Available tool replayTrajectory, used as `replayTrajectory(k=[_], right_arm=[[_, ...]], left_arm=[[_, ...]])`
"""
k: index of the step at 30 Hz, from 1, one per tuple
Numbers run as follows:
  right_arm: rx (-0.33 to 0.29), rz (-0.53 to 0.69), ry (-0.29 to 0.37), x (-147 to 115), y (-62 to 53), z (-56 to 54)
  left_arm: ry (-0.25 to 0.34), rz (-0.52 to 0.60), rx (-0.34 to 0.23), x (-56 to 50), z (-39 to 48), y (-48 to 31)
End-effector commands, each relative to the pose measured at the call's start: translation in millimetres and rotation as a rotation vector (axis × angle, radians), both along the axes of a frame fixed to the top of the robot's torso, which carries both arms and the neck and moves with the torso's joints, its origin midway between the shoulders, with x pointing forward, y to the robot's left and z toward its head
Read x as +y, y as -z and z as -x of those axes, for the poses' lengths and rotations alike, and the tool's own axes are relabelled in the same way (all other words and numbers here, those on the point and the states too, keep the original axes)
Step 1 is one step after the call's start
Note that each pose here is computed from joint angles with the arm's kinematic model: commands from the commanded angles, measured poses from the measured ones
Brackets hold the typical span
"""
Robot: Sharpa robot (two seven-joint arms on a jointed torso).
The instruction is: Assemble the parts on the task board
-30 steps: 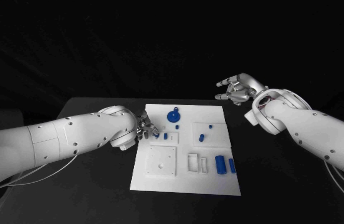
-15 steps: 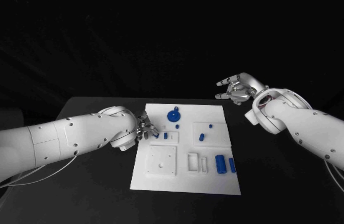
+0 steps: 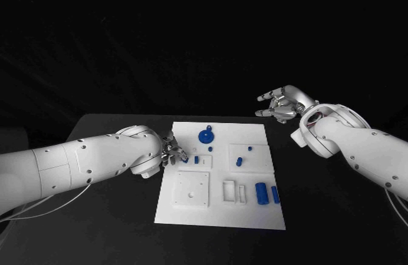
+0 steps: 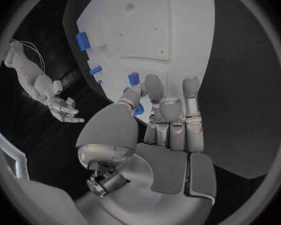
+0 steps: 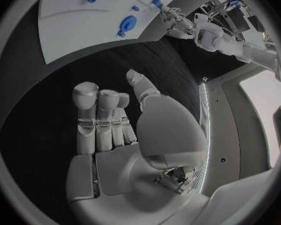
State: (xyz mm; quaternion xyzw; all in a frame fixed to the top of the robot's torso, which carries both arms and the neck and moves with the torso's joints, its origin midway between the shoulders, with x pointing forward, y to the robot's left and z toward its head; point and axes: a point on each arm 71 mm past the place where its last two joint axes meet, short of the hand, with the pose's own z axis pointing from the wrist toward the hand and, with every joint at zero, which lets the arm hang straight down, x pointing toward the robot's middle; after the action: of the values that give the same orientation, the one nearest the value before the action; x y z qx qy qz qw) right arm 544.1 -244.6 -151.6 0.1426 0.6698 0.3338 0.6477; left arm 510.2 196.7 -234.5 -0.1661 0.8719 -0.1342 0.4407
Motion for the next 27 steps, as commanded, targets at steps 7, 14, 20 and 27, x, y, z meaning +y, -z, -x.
replayTrajectory(k=[7,14,20,27], right_arm=[[0.006,0.002,-0.014,1.5,1.9,0.4],[0.007,0.002,-0.013,1.2,2.4,0.5],[0.008,0.002,-0.014,1.7,2.7,0.5],[0.009,0.001,-0.014,1.6,3.1,0.5]], left_arm=[[0.011,-0.01,0.019,-0.8,2.8,3.4],[0.008,-0.013,0.023,0.5,2.9,3.7],[0.015,-0.019,0.034,-0.9,2.8,4.6],[0.022,-0.024,0.041,-3.1,2.0,5.2]])
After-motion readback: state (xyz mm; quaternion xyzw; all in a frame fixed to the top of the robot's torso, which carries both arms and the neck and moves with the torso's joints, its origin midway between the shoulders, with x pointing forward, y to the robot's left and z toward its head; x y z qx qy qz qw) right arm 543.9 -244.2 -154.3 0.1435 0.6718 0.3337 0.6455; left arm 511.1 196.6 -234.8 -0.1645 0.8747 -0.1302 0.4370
